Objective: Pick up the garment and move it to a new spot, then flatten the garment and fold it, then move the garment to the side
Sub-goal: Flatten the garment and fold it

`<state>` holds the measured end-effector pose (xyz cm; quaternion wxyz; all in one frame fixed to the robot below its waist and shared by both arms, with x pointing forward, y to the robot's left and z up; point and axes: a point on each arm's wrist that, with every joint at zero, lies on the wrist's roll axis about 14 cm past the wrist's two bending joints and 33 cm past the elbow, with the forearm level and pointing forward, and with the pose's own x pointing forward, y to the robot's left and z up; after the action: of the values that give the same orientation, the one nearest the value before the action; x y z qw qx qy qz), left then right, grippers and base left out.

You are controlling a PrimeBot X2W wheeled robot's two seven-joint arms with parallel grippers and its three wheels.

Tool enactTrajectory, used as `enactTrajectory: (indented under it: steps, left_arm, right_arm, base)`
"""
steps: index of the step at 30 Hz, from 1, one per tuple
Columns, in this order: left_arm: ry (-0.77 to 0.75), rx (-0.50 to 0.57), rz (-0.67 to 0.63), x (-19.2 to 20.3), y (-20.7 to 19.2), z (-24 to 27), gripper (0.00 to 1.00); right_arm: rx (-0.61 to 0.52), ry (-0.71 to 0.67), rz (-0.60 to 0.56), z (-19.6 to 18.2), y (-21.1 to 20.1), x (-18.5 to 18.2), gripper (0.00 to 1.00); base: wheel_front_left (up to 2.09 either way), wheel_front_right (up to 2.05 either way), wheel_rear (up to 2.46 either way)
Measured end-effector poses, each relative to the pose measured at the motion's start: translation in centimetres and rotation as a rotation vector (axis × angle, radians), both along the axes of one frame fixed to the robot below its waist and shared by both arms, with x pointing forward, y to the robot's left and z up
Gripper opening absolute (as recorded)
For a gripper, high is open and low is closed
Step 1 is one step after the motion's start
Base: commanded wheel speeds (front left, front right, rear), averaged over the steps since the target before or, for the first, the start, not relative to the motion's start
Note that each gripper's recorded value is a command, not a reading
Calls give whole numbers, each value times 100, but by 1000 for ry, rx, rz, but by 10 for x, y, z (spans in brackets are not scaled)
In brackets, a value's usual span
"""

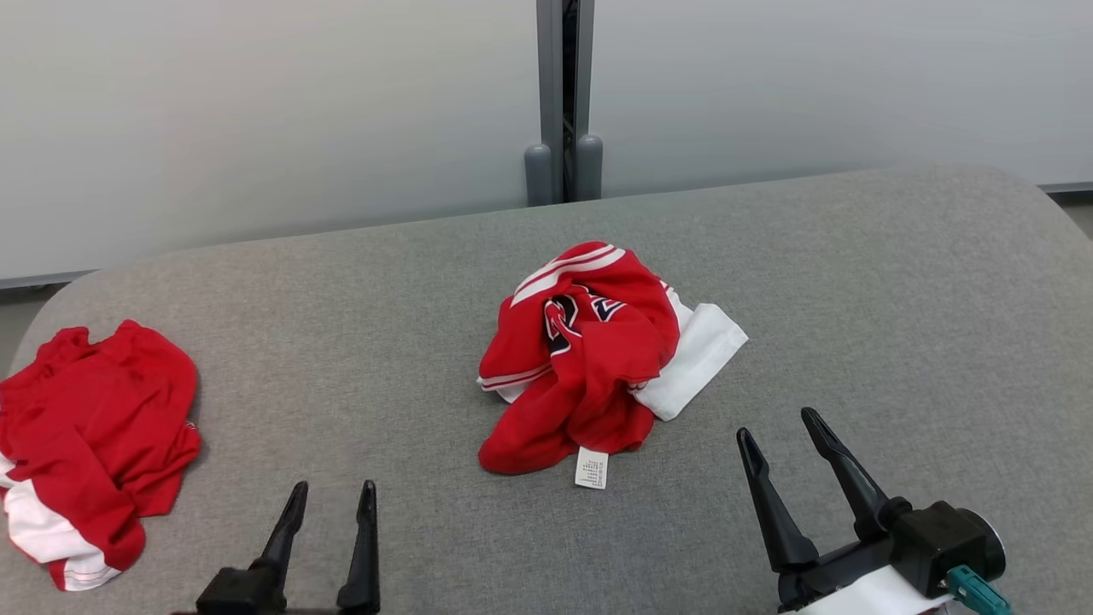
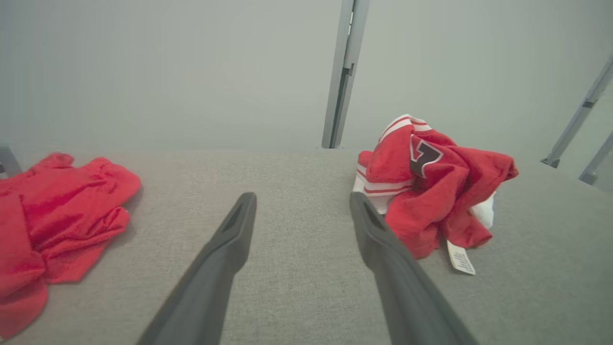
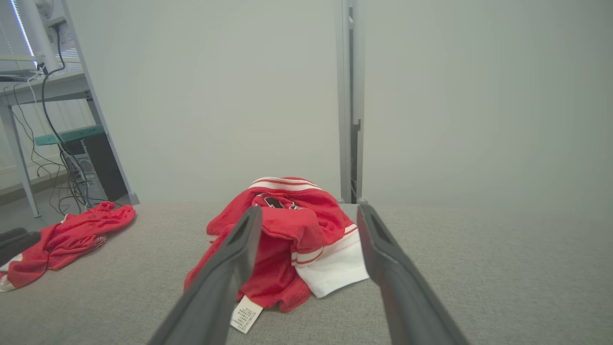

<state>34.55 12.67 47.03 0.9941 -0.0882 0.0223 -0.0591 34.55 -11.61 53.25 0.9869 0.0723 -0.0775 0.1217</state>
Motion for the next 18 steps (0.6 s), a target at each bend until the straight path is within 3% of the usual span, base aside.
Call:
enactTrajectory:
  steps: [10,18]
  left_arm:
    - [36,-15,-173,33,-47,-12,100]
    - [59,39,-301,66,-83,-24,100]
  right_arm:
    - [-8,26,-32,-8,-11,4,100]
    - [-17,49,-51,-15,-19,17,100]
  base:
    - [0,0,0]
    - [0,0,0]
